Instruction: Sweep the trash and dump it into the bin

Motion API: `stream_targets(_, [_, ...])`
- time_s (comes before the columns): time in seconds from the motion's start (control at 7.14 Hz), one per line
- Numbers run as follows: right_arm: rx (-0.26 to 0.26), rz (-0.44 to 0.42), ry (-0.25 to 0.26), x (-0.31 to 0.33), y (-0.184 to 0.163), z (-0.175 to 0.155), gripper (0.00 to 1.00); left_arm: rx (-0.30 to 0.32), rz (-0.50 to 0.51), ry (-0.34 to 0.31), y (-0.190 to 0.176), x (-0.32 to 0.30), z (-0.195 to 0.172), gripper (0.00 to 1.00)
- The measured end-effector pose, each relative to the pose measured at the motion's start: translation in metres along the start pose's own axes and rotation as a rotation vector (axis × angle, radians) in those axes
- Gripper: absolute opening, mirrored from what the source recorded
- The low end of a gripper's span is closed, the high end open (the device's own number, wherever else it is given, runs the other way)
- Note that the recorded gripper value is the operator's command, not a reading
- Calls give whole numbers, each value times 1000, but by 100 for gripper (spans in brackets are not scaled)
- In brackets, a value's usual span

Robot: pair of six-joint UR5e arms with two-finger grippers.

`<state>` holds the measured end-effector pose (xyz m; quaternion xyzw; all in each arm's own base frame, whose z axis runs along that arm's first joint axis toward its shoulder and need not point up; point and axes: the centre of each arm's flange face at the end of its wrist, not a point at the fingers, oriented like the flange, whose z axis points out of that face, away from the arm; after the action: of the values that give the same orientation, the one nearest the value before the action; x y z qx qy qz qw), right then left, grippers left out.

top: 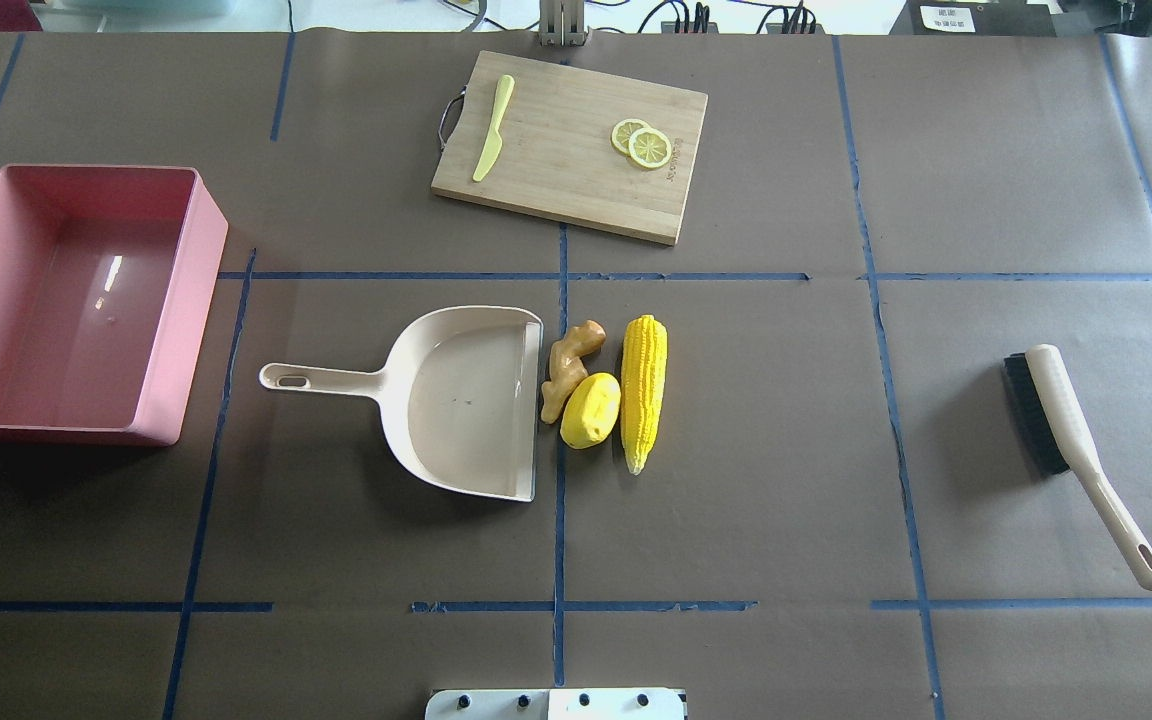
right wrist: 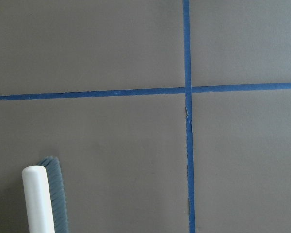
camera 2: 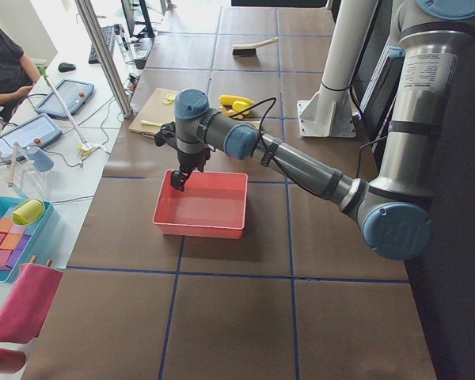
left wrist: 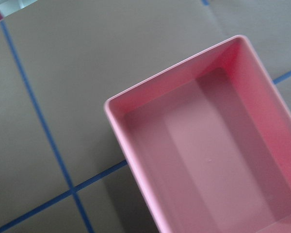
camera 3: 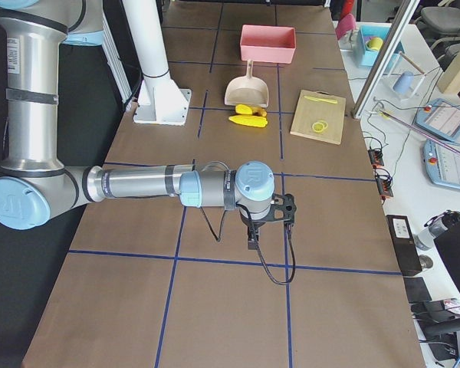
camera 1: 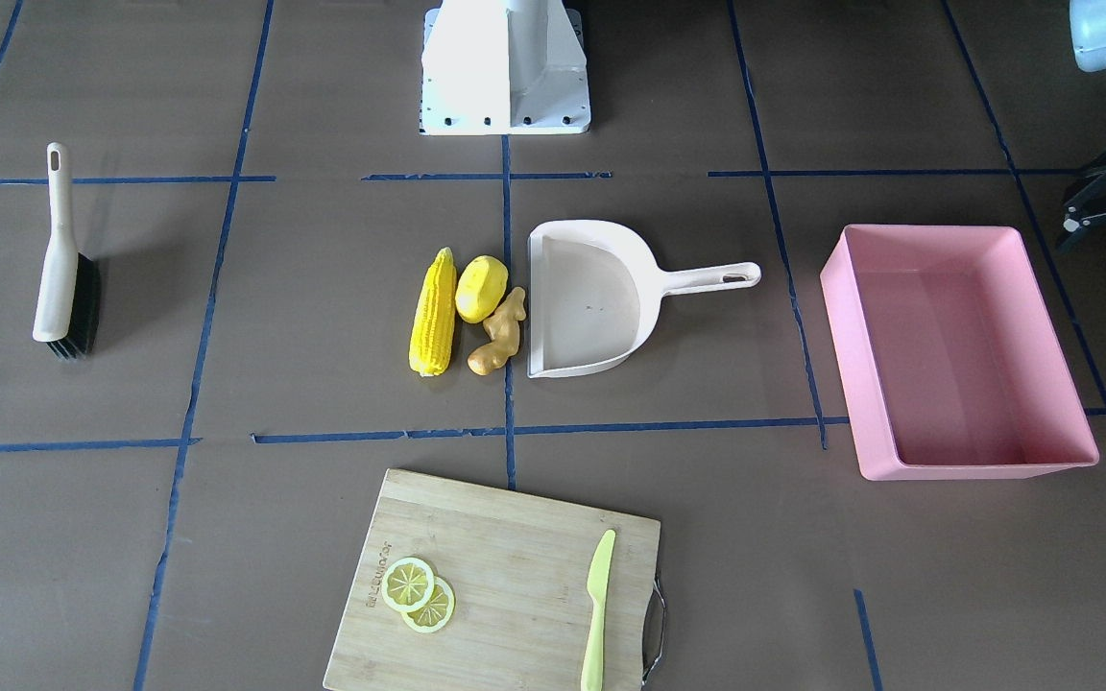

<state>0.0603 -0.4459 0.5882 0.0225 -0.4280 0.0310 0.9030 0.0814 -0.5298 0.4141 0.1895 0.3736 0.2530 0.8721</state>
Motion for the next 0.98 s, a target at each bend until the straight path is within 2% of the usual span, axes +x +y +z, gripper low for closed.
stream_targets(0.14, [-6,26,3,-23,9,1,96,-4,35,17,-13,16,8,100])
stream_targets(0.42, [-23,48,29,-77,31,8,97,-11,81,41,-30,39,19,100])
stream_targets(0.7, [3,86,32,-107,71,39,100,-6,108,51,-40,51,22,100])
stream_targets(0.98, [-14,76,47,-137,101,81,99,-10,131,58,-44,61,28,100])
